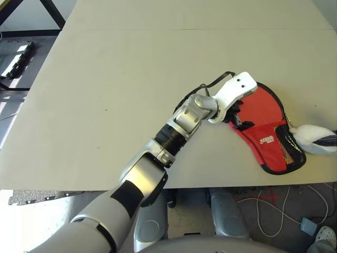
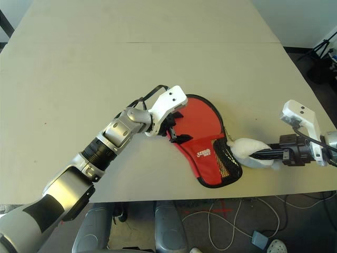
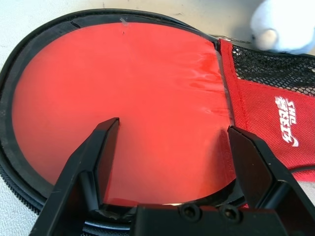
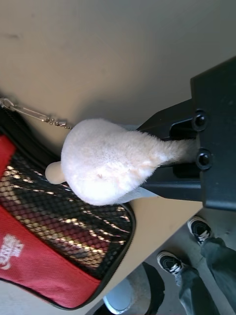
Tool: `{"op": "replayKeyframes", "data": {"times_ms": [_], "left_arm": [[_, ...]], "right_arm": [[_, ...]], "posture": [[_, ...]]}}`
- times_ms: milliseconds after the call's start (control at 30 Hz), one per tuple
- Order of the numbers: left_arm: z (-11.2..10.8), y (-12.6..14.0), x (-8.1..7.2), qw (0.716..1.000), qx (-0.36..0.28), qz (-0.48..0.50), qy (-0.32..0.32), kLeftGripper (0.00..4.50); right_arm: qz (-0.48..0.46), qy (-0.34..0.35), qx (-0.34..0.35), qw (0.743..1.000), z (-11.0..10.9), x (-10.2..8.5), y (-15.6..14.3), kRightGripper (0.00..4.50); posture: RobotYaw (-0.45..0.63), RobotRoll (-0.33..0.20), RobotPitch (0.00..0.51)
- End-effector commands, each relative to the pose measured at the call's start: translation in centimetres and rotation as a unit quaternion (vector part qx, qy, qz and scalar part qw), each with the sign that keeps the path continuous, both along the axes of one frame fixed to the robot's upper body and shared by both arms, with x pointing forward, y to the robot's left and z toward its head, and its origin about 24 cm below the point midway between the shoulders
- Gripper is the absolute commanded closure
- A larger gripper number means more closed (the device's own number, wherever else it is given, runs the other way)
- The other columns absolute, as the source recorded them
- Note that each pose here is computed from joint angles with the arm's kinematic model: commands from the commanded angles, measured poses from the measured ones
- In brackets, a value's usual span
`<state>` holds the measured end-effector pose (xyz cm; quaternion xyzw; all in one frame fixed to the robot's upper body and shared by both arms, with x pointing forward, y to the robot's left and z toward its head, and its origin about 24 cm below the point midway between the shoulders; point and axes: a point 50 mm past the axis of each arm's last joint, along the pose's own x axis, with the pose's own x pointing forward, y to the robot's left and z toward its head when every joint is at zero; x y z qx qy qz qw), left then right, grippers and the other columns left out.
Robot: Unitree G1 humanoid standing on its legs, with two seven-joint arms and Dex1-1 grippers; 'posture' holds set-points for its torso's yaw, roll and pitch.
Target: Store the ping-pong paddle in its case and zip it.
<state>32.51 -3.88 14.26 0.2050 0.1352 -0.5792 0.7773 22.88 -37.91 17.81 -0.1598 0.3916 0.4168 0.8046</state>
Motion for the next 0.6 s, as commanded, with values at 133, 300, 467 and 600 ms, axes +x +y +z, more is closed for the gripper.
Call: {"op": "replayKeyframes", "data": {"times_ms": [133, 300, 467, 600], "left_arm": [[-2.4, 0.8, 0.1, 0.998, 0.039, 0.021, 0.035, 0.0], [-2.5, 0.8, 0.1, 0.998, 0.039, 0.023, 0.034, 0.0], [-2.4, 0.8, 0.2, 0.999, 0.038, 0.023, 0.032, 0.0], [-2.4, 0.8, 0.2, 0.999, 0.037, 0.023, 0.03, 0.0]], "right_arm": [[0.013, 0.053, -0.005, 0.998, -1.3, -1.1, 0.0, 4.24], [0.017, 0.068, -0.005, 0.998, -1.6, -1.6, 0.1, 4.24], [0.012, 0.057, -0.012, 0.998, -1.6, -1.4, 0.0, 4.24], [0.002, 0.047, -0.005, 0.999, -0.7, -1.0, 0.1, 2.99]], "posture": [[-0.23, 0.0, 0.29], [-0.23, 0.0, 0.291], [-0.23, 0.0, 0.291], [-0.23, 0.0, 0.29]]}}
